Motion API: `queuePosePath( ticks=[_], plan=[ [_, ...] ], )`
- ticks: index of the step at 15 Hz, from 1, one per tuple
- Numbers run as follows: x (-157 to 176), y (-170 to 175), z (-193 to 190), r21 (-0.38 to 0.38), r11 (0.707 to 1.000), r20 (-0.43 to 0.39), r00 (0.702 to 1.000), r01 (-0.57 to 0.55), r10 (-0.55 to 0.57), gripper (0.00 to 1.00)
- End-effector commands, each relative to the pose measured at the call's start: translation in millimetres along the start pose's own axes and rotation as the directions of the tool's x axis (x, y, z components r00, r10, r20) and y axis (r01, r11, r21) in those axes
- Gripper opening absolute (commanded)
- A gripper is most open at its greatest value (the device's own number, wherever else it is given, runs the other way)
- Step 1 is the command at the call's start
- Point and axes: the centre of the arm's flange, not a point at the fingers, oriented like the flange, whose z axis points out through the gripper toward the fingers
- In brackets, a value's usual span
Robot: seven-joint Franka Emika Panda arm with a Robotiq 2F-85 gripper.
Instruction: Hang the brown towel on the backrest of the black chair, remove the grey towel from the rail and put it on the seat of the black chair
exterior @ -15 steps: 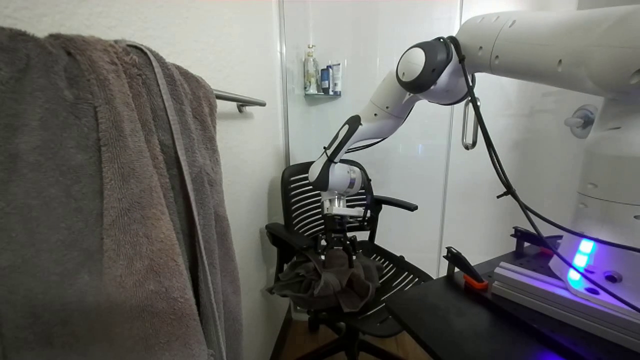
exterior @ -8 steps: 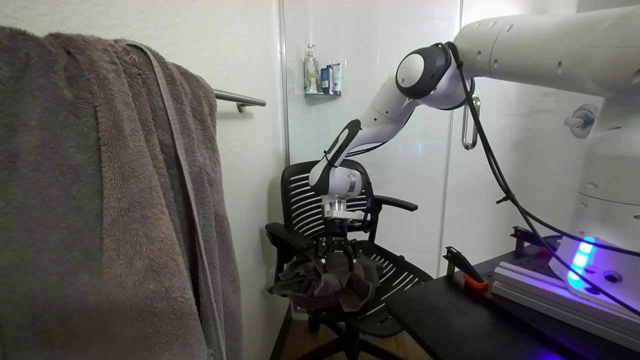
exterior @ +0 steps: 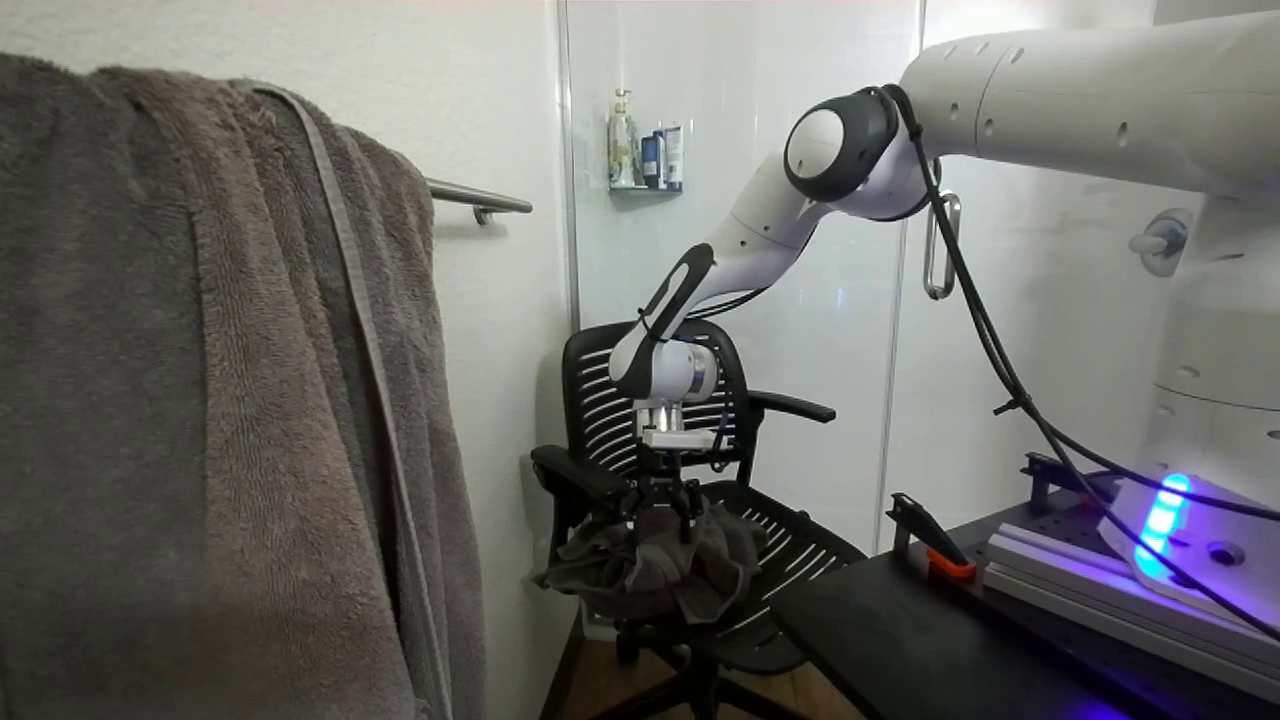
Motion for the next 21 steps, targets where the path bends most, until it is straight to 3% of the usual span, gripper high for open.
queuePosePath(
  ticks=[1,2,12,16,21],
  plan=[
    [-1,2,0,0.007,1.0,0.005,1.0,0.002,-0.002,0.89],
    [-1,3,1,0.008,1.0,0.014,1.0,0.003,-0.003,0.74],
    [-3,8,-4,0.008,1.0,0.0,1.0,-0.011,0.011,0.03],
    [-16,5,-23,-0.007,1.0,-0.05,0.999,0.017,-0.017,0.0],
    [-61,-42,-90,-0.193,0.978,-0.247,0.961,0.078,-0.126,0.01]
  ],
)
